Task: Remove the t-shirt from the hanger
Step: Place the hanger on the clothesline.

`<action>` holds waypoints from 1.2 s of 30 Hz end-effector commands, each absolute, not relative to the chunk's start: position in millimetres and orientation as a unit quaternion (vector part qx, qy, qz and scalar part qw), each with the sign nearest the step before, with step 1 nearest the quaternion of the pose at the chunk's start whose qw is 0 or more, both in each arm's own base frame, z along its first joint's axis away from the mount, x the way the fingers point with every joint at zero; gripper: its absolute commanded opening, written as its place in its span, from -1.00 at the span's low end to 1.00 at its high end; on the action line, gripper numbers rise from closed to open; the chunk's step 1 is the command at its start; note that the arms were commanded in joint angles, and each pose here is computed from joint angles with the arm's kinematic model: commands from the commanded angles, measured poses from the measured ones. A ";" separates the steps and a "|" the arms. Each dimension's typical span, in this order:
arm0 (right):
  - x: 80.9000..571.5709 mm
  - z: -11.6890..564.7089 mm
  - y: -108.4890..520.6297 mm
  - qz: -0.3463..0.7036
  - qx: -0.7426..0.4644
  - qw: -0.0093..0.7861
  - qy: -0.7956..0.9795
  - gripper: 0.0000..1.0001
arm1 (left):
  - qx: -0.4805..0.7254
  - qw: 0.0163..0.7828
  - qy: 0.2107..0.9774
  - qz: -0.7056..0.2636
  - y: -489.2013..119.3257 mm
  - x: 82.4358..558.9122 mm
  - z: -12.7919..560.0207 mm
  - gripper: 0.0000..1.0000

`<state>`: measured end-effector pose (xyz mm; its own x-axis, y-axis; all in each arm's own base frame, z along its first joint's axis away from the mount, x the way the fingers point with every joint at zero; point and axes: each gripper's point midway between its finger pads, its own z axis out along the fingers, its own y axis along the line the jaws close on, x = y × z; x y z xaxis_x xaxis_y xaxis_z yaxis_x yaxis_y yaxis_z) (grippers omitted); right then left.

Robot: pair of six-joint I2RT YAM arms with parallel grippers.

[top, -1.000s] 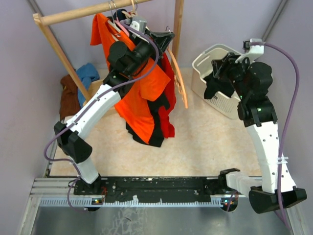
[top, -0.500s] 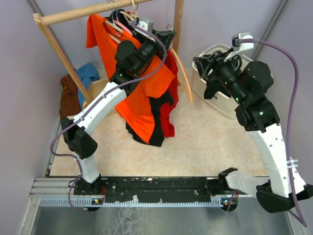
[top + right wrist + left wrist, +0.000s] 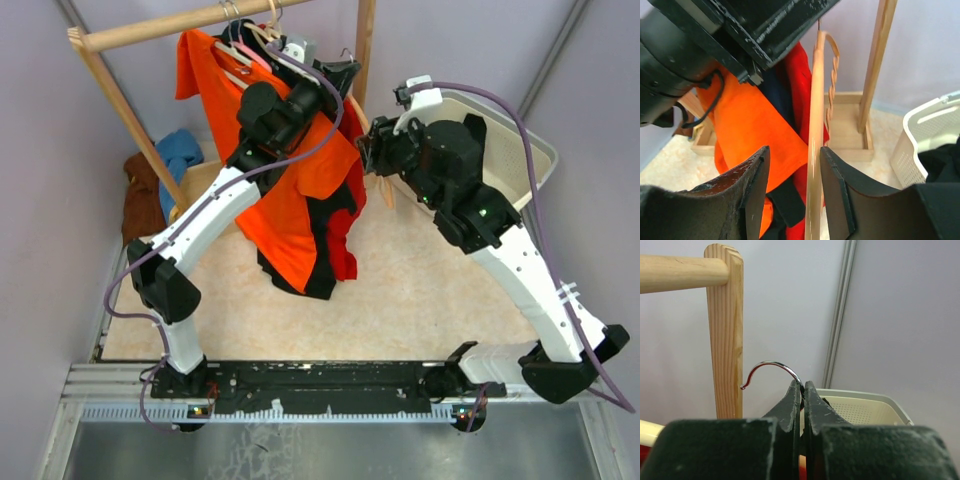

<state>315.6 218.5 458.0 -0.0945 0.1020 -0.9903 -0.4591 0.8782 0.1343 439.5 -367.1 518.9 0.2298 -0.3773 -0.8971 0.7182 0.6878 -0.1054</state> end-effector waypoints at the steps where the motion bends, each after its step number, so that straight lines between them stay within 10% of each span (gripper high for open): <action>1: 316.3 476.7 203.0 0.178 -0.100 0.687 0.697 -0.09 | 0.156 0.789 0.479 -0.351 -358.0 433.7 545.3 -1.00; 36: 335.2 446.8 210.1 0.159 -0.085 0.673 0.717 -0.39 | 0.149 0.788 0.452 -0.391 -348.1 404.3 568.6 -1.00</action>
